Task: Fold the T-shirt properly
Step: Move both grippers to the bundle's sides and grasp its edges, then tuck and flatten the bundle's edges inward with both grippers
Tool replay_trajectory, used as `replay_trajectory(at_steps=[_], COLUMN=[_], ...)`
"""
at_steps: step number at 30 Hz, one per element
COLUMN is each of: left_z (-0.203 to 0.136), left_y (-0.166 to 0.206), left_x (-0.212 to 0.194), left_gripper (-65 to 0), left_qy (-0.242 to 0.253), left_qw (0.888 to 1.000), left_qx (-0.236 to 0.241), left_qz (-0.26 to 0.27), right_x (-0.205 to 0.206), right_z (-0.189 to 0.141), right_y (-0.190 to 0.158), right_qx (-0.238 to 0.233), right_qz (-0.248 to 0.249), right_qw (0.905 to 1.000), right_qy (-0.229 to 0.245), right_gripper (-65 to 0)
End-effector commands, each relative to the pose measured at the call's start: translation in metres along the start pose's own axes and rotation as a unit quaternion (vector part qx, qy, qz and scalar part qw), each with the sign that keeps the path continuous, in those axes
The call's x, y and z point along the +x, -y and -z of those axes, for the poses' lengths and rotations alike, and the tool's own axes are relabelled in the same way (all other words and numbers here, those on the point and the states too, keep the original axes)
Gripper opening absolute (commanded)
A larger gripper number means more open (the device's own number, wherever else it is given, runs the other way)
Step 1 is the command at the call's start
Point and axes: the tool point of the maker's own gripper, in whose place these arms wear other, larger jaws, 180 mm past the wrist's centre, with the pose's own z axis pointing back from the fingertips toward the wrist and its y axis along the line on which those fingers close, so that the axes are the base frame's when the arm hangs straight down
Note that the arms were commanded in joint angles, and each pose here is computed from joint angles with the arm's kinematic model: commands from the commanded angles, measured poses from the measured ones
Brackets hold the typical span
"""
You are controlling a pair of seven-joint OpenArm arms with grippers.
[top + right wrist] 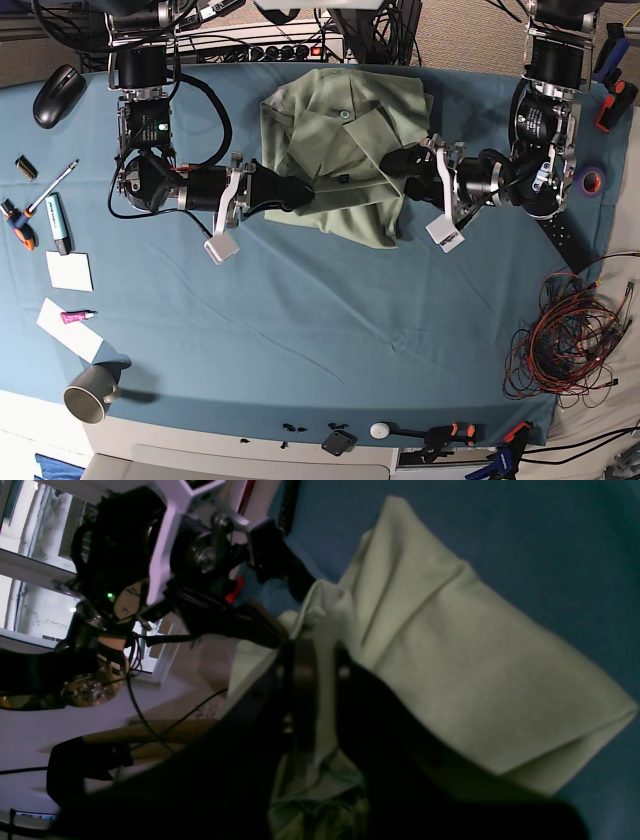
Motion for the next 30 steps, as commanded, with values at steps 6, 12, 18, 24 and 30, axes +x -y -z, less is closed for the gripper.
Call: replay_trajectory(at_steps=[6,12,18,24,30], left_z=[-0.005,-0.007,-0.009,-0.005,0.004], left_y=[0.008,0.014,0.013,0.018,0.021], left_x=[0.021,0.028,0.043,0.052,0.059], left_gripper=[-51.1,-65.0,-65.0,-65.0,-65.0], left_qy=[0.035,0.051,0.060,0.073,0.085], left_qw=[0.999,0.998,0.997,0.996,0.995], left_qx=[-0.021,-0.038,-0.035,-0.042,-0.039], left_qz=[0.008,0.012,0.028,0.032,0.036], right_x=[0.018,0.015,0.029,0.051,0.056], right_z=[-0.005,-0.005,-0.024,-0.062,-0.074], right_y=[-0.006,-0.001,0.009,0.024,0.027], right_qx=[0.009,-0.003,-0.026,-0.064,-0.074], right_qz=[-0.015,-0.017,-0.014,-0.009,-0.008], right_qw=[0.9995,0.9997,0.9982,0.9909,0.9877], right_qy=[0.025,0.016,0.052,0.118,0.138], right_gripper=[-65.0,-65.0,-65.0,-65.0,-65.0])
